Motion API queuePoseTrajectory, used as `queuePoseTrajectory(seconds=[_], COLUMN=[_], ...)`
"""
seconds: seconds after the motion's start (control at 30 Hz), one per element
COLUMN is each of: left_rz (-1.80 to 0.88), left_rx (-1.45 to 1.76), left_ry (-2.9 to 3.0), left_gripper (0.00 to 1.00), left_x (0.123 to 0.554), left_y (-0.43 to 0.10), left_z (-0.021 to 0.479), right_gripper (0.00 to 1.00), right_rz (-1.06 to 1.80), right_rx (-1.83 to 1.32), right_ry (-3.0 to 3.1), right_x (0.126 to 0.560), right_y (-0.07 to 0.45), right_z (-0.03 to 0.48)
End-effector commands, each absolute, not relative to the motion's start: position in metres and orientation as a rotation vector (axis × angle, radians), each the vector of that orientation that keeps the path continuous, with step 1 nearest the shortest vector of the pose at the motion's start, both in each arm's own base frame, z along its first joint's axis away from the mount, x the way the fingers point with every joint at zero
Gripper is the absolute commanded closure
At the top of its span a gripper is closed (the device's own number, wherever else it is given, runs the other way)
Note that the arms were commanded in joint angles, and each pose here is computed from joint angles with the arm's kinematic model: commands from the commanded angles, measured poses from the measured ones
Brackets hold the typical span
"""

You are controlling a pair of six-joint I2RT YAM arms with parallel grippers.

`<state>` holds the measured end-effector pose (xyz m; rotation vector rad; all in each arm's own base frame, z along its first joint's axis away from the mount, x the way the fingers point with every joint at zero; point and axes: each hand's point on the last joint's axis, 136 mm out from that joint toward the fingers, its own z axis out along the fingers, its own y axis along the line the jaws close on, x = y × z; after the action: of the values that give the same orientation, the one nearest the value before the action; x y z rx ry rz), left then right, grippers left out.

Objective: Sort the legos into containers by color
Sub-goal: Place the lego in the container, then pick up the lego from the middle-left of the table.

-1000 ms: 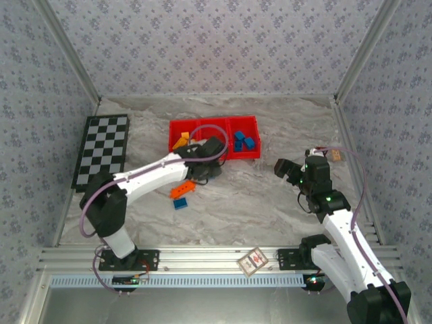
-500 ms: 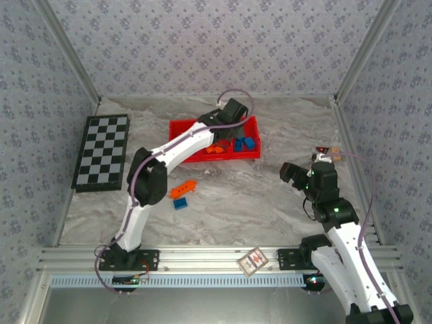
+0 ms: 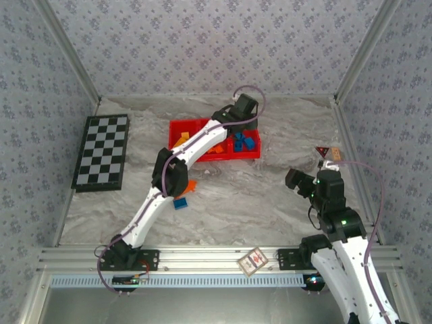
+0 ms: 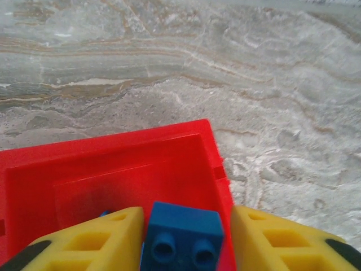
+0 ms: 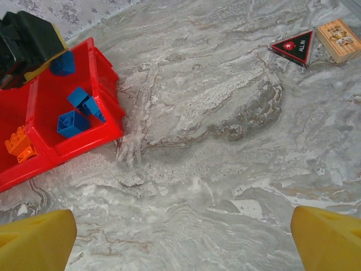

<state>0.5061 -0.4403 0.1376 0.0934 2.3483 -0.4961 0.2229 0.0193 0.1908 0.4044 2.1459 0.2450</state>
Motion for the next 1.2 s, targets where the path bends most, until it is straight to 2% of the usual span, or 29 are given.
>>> queuePoseTrajectory(seconds=[0.0, 0.2, 0.43, 0.53, 0.7, 0.8, 0.83, 1.0, 1.17], left_rz=[-0.522, -0.517, -0.534, -0.474, -0.405, -0.329, -0.310, -0.187, -0.060], left_rx=[0.093, 0.107, 0.204, 0.223, 0.187, 0.122, 0.090, -0.041, -0.084], left_ry=[2.333, 2.323, 2.281, 2.284, 2.303, 2.298, 2.296, 2.349, 2.510], left_gripper=[0.51, 0.48, 0.44, 0.38, 0.24, 0.03, 0.01, 0.00, 0.01], left_x=[0.513, 0.515, 0.497, 0.481, 0.445, 0.418, 0.409, 0.358, 0.291], left_y=[-0.440, -0.436, -0.432, -0.419, -0.382, -0.346, -0.333, -0.272, -0.232], left_z=[0.145, 0.152, 0.202, 0.218, 0.221, 0.216, 0.217, 0.201, 0.155], right_gripper=[0.00, 0.00, 0.00, 0.00, 0.00, 0.00, 0.00, 0.00, 0.00], right_rz=[0.213, 0.218, 0.264, 0.286, 0.329, 0.341, 0.336, 0.351, 0.357], right_rx=[0.403, 0.406, 0.392, 0.387, 0.378, 0.370, 0.371, 0.358, 0.339], right_ry=[2.142, 2.144, 2.140, 2.129, 2.129, 2.156, 2.163, 2.187, 2.209], right_x=[0.218, 0.218, 0.221, 0.224, 0.234, 0.238, 0.240, 0.251, 0.261], right_y=[0.014, 0.014, 0.021, 0.024, 0.032, 0.036, 0.036, 0.041, 0.046], right_z=[0.197, 0.194, 0.194, 0.194, 0.188, 0.181, 0.178, 0.162, 0.155])
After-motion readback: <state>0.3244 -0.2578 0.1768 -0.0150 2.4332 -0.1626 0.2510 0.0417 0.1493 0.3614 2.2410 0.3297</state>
